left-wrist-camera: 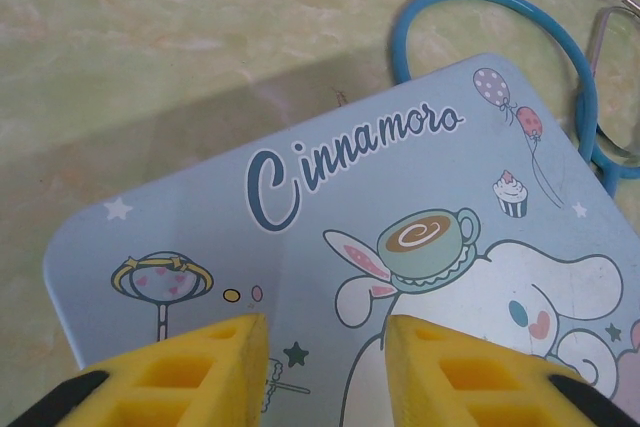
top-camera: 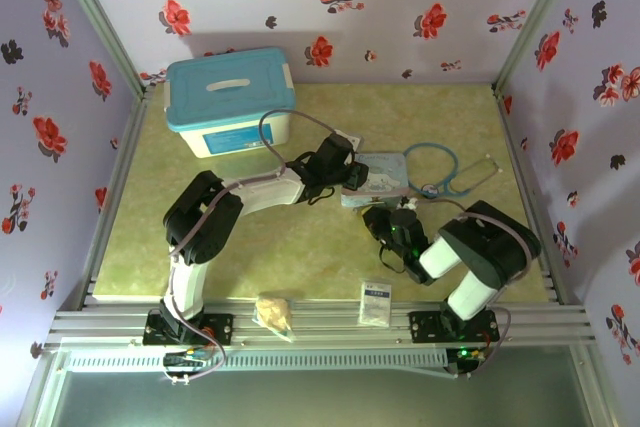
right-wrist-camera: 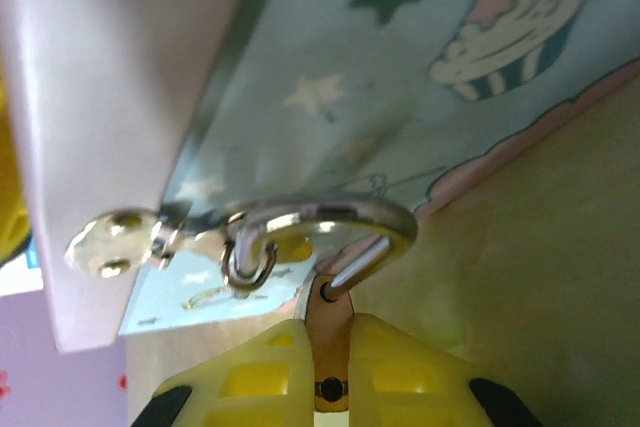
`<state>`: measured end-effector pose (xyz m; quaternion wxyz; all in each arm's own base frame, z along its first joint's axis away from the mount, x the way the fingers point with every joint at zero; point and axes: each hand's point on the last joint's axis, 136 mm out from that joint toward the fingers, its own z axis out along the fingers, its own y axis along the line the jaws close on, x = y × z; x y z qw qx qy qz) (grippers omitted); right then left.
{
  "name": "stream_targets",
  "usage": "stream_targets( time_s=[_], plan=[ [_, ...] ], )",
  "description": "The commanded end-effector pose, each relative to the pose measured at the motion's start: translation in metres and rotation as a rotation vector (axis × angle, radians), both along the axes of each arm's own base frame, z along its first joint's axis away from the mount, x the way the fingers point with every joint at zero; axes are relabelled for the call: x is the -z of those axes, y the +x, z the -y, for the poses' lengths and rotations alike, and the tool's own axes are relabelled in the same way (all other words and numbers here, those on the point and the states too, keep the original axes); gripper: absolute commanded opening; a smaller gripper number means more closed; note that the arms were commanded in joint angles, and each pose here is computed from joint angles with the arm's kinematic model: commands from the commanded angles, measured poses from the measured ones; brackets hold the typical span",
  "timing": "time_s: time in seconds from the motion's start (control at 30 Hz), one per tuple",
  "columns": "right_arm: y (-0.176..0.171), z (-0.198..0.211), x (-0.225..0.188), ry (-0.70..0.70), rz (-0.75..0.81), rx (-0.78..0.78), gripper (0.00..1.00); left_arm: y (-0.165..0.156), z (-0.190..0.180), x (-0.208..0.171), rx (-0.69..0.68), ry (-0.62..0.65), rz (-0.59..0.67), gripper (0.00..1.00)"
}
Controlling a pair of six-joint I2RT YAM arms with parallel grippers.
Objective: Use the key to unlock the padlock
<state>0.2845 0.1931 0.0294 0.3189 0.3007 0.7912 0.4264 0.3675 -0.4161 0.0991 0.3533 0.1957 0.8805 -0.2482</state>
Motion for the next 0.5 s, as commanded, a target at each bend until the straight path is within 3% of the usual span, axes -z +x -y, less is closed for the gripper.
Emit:
stream_targets(
  time_s=[0.0, 0.2, 0.37, 0.47],
  plan=[
    [0.012, 0.009, -0.019, 0.135, 0.068, 0.124, 0.00, -0.036, -0.075, 0.114, -0.049, 0.338, -0.272, 0.36],
    [0.014, 0.002, -0.027, 0.113, 0.115, 0.097, 0.00, -0.037, -0.079, 0.116, -0.051, 0.339, -0.288, 0.35],
    [0.010, 0.027, -0.016, 0.120, 0.068, 0.175, 0.00, -0.035, -0.083, 0.115, -0.058, 0.339, -0.289, 0.35],
    [0.013, 0.022, -0.023, 0.121, 0.092, 0.138, 0.00, -0.034, -0.086, 0.116, -0.065, 0.340, -0.293, 0.35]
  ],
)
